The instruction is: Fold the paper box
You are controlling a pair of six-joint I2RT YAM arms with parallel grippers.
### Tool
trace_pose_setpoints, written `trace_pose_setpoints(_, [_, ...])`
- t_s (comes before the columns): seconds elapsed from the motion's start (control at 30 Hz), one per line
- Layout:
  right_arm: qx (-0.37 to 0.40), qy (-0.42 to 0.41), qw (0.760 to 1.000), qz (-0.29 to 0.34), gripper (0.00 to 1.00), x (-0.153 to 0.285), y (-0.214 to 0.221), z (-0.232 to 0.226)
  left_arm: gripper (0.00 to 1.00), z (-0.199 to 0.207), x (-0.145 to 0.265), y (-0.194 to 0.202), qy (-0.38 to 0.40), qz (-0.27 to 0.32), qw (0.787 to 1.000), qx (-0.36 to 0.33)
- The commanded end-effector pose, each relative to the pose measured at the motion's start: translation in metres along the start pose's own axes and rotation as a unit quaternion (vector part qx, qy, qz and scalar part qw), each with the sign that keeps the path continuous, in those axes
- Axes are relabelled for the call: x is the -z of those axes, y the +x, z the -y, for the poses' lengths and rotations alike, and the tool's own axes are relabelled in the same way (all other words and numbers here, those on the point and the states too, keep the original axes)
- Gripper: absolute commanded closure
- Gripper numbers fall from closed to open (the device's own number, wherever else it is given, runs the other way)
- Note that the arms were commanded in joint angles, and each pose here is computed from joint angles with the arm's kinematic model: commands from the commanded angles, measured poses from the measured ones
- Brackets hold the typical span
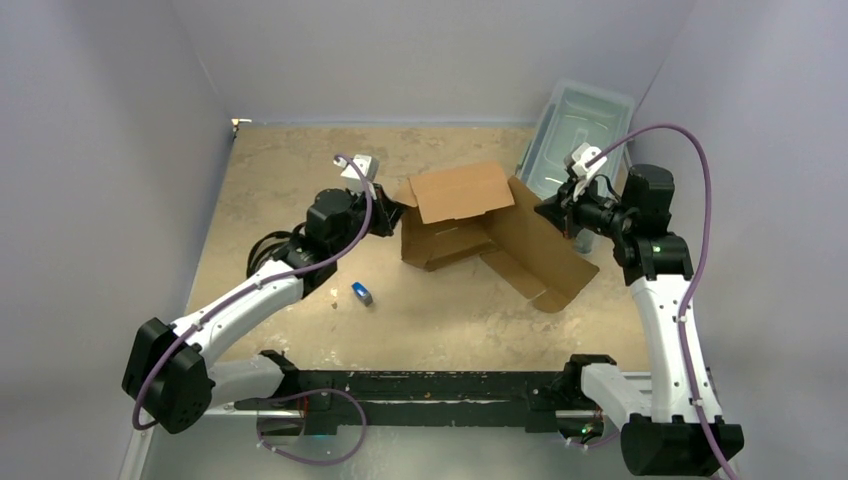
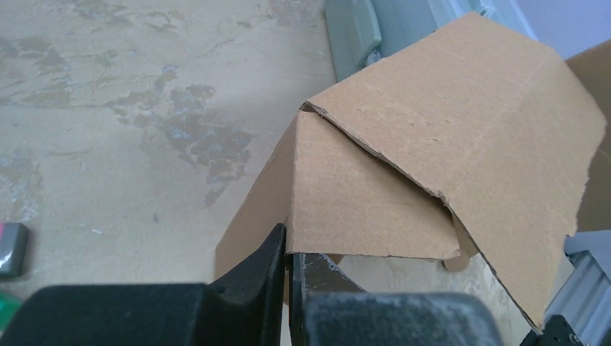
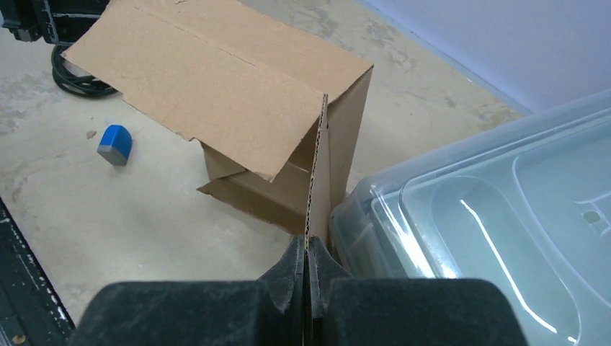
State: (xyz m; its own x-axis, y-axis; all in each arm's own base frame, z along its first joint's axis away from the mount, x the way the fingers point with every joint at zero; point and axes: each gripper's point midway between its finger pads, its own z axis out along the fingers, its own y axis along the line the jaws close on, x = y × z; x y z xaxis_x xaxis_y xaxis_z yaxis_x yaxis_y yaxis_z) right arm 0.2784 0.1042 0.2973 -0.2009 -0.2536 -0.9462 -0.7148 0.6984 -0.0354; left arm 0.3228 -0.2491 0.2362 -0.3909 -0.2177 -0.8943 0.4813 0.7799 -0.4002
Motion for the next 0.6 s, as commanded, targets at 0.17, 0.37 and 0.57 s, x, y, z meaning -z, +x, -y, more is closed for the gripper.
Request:
trace_pose_setpoints(0.17, [-0.006, -0.035, 0.999, 0.026, 1.0, 0.001, -0.014, -0.015, 1.0, 0.031, -0.005, -0.017, 0.012, -0.003, 0.999, 0.053])
trace_pose_setpoints(0.37, [-0.013, 0.024, 1.0, 0.013, 1.0, -0.001, -0.006, 0.006, 0.89, 0.043, -0.004, -0.019, 0.032, -0.013, 0.997, 0.065])
trace_pose_setpoints(0.57, [-0.013, 0.08, 0.997, 0.004, 1.0, 0.003, -0.004, 0.026, 0.7, 0.04, 0.004, -0.022, 0.017, -0.023, 0.998, 0.054])
